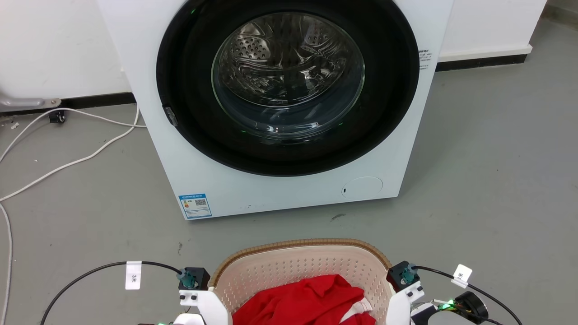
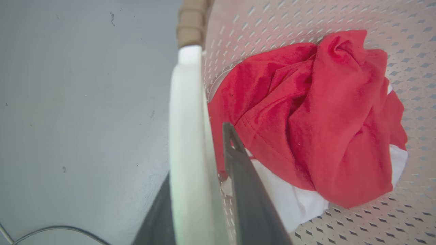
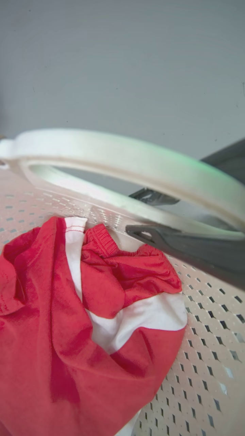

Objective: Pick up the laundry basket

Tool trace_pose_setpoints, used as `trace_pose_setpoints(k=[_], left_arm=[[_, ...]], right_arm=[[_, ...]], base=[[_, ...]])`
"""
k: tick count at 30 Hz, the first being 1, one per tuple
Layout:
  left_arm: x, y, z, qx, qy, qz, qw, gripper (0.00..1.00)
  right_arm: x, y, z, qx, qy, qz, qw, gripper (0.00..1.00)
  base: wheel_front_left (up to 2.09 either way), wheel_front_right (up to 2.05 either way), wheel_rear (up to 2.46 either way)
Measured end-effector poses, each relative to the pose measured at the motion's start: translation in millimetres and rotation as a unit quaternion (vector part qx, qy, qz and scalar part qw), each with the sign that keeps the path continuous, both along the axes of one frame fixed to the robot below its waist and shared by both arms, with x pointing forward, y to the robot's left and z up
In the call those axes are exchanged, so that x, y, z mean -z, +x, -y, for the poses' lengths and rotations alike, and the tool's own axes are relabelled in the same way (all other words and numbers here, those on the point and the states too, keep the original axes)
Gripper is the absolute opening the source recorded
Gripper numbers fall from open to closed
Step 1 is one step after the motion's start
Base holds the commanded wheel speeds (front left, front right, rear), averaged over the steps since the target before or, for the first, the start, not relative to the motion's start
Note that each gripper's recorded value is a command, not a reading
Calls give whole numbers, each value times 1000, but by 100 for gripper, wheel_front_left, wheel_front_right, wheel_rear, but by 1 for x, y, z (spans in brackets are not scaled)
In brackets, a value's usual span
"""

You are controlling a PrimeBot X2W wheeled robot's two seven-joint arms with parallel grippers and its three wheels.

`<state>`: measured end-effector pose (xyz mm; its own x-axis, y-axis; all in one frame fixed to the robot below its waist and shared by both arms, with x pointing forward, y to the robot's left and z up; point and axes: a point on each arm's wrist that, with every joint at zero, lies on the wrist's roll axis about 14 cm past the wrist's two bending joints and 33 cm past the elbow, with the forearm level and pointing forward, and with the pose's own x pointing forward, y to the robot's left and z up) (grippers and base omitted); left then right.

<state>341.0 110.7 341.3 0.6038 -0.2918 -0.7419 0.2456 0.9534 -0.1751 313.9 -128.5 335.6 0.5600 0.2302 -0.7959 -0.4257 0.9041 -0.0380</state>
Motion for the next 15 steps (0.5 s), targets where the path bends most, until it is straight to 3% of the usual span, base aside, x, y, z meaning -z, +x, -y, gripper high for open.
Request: trace_pose_setpoints(k=[15], left_arm=[[1, 0, 0, 0, 0, -2, 1000, 0]], right_arm=[[2, -2, 0, 2, 3, -5, 1000, 0]], base=[[0, 0, 0]])
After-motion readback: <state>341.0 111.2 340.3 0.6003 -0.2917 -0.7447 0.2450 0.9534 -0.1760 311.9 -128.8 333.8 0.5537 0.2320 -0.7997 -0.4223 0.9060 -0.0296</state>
